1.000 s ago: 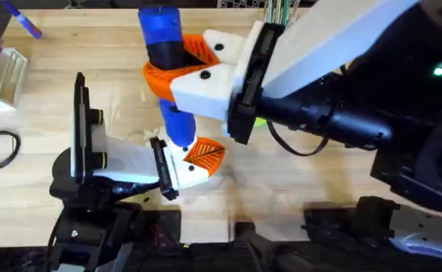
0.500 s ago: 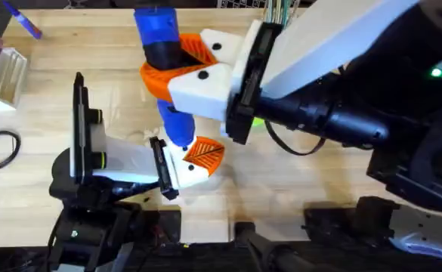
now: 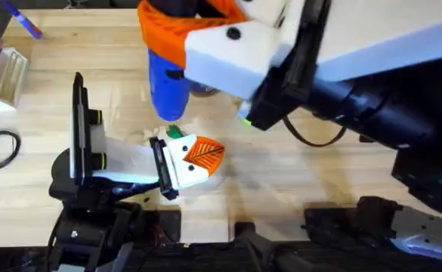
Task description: Pick up the gripper from the table and insert it into the empty holder that is missing its gripper. Then pick up a screw, insert it into the mounting hole, and use the screwdriver to tighten it. Finally, clean up the table by picking up the vegetable and placing it into the bucket.
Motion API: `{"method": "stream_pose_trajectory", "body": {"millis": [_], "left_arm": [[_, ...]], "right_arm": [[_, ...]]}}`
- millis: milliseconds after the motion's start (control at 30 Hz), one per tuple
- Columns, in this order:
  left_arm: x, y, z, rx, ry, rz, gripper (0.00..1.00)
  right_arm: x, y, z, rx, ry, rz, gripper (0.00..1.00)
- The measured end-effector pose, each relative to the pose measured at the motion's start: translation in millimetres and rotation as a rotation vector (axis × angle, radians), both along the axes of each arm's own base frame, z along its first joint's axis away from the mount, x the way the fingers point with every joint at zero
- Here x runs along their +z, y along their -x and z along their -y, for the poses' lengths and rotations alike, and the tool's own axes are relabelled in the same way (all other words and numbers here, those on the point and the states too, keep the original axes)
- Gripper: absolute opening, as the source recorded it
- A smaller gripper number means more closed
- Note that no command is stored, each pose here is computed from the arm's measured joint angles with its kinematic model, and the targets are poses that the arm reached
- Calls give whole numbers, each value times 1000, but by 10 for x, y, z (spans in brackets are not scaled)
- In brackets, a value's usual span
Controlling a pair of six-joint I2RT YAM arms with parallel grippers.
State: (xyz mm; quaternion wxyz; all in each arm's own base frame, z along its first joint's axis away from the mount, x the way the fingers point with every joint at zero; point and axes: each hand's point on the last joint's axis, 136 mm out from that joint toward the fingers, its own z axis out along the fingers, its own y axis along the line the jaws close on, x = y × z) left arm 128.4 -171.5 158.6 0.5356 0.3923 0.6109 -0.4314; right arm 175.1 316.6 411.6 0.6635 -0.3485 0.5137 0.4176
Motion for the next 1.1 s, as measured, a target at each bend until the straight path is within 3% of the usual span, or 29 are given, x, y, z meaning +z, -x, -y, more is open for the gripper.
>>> {"method": "stream_pose_trajectory", "body": {"millis": [100, 200, 433, 567, 667, 800, 1033, 1100], "left_arm": [[0, 0, 0, 0, 0, 0, 5], [0, 0, 0, 0, 0, 0, 5], [0, 0, 0, 0, 0, 0, 5], [0, 0, 0, 0, 0, 0, 5], [0, 0, 0, 0, 0, 0, 5], [0, 0, 0, 0, 0, 0, 5], [0, 0, 0, 0, 0, 0, 5], [0, 0, 0, 0, 0, 0, 5]], "right_arm": [[-34, -56, 49, -31, 38, 36, 20], [-298, -279, 131, -126, 179, 71, 20], [-1095, -1263, 849, -537, 673, 165, 20], [-1814, -1809, 1398, -654, 1061, 159, 20], [-2363, -2065, 1688, -628, 1314, 158, 20], [-2958, -2195, 1925, -506, 1572, 184, 20], [-3669, -2105, 2110, -274, 1837, 192, 20], [-3697, -2078, 2128, -245, 1865, 190, 20]]}}
